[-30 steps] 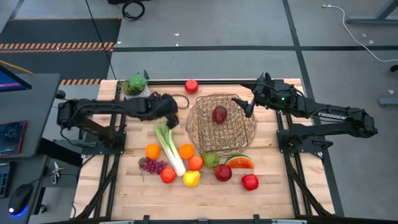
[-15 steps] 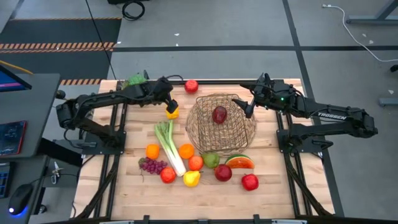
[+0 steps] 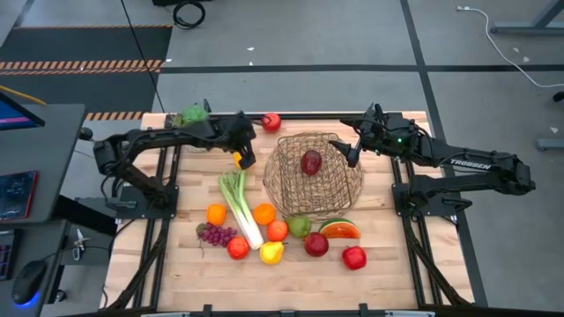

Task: Build produce basket
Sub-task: Put the yellow bell pepper into the brown wire basket

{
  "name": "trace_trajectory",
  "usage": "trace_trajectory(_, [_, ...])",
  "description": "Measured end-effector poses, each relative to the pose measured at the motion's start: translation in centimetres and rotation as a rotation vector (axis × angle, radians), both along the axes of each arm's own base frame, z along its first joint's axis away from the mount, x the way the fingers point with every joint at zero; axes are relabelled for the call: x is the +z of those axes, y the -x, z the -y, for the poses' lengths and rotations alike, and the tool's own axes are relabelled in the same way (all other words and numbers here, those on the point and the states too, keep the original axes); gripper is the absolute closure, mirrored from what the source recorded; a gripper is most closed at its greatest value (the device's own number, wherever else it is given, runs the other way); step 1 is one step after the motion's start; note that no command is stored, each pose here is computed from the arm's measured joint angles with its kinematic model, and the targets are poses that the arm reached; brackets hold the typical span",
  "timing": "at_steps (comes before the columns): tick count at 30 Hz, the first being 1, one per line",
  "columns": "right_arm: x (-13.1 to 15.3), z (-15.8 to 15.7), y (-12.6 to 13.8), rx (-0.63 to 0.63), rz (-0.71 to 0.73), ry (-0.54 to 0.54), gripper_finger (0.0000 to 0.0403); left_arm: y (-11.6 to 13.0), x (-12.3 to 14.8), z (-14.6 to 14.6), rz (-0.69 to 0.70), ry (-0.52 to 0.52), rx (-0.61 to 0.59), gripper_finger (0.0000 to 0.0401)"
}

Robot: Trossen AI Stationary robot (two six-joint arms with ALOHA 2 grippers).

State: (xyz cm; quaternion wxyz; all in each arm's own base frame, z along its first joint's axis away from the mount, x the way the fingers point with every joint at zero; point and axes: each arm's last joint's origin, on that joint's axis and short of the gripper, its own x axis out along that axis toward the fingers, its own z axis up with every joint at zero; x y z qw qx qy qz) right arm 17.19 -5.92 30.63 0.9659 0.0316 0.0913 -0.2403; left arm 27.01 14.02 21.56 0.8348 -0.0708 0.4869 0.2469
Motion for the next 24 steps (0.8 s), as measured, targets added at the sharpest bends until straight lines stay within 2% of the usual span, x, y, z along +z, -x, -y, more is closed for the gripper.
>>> trace_trajectory(8, [0.0,0.0,0.0,0.0,-0.002,0.002,0.0003,-0.4,-0.3,0.8,-0.117,-0.116,-0.287,0.0001])
trace_trajectory(10, [0.0,0.0,0.0,0.0,-0.002,0.003,0.0003,-0.4,-0.3,0.9,-0.128,-0.114,-0.329,0.0001])
trace_trajectory(12, [0.0,0.0,0.0,0.0,-0.004,0.002,0.0003,-0.5,-0.6,0.8,-0.103,-0.075,-0.35,0.0001])
trace_trajectory(17, [-0.2,0.0,-0.1,0.001,-0.016,-0.002,0.0003,-0.7,-2.1,0.3,-0.123,0.002,-0.307,0.0001])
trace_trajectory(24, [-0.6,0.2,-0.7,0.0,-0.038,-0.012,0.0003,-1.1,-4.2,-0.2,-0.2,0.024,-0.277,0.0001])
